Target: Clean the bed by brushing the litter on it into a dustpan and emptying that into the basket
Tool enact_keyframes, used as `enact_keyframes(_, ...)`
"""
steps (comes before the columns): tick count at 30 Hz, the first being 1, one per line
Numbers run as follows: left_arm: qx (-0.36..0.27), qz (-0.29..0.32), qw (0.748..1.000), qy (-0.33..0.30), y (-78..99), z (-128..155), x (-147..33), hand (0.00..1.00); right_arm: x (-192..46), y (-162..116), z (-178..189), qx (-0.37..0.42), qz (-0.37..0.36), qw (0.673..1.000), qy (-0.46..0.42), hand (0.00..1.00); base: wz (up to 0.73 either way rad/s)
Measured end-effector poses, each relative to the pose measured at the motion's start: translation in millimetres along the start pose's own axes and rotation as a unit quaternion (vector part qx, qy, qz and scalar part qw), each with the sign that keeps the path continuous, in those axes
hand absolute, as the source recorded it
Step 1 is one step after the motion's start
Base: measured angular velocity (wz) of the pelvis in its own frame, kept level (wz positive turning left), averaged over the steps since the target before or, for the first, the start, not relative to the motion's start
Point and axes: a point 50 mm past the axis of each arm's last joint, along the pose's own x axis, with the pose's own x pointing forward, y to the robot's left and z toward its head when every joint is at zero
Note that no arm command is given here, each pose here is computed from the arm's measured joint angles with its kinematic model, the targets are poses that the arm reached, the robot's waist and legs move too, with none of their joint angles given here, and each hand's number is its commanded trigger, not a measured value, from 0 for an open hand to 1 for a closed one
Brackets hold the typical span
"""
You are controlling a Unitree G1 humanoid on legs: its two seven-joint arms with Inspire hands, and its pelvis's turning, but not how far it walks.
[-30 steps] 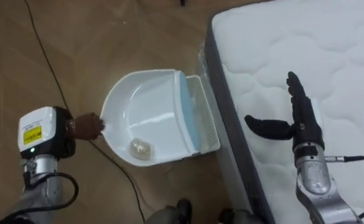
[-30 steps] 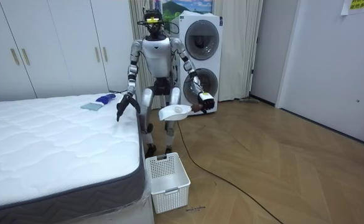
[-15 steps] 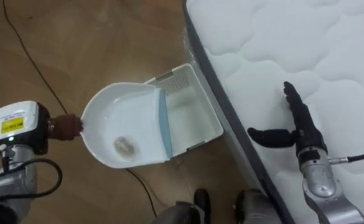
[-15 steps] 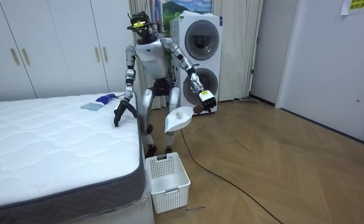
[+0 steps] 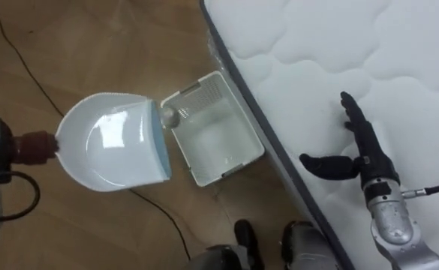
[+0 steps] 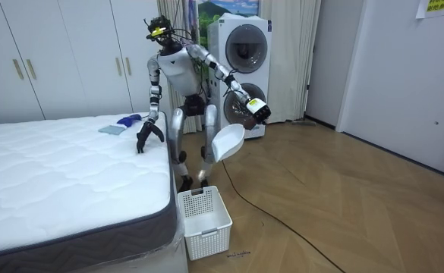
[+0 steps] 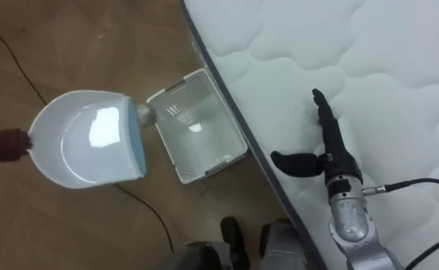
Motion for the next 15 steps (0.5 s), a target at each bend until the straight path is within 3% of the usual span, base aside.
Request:
enact_keyframes(4,-0.005,-0.001,1.0,0.019,2.9,-5,1.7,1.0,2,-11,7,-0.008,-0.006,1.0,-0.019,0.0,0.19)
enact_keyframes(8,-0.003,-0.003,1.0,0.022,6.6,-7,3.9,1.0,3,-20,6,-0.014,-0.012,1.0,-0.013,0.0,-0.15)
enact_keyframes(11,-0.007,0.013,1.0,0.022,18.6,-6,10.2,1.0,1,-21,5,-0.001,-0.009,1.0,-0.01,0.0,0.22)
enact_keyframes(15,-0.006,0.01,1.0,0.02,16.8,-6,9.0,1.0,-5,-18,2,0.003,-0.002,1.0,-0.004,0.0,0.04)
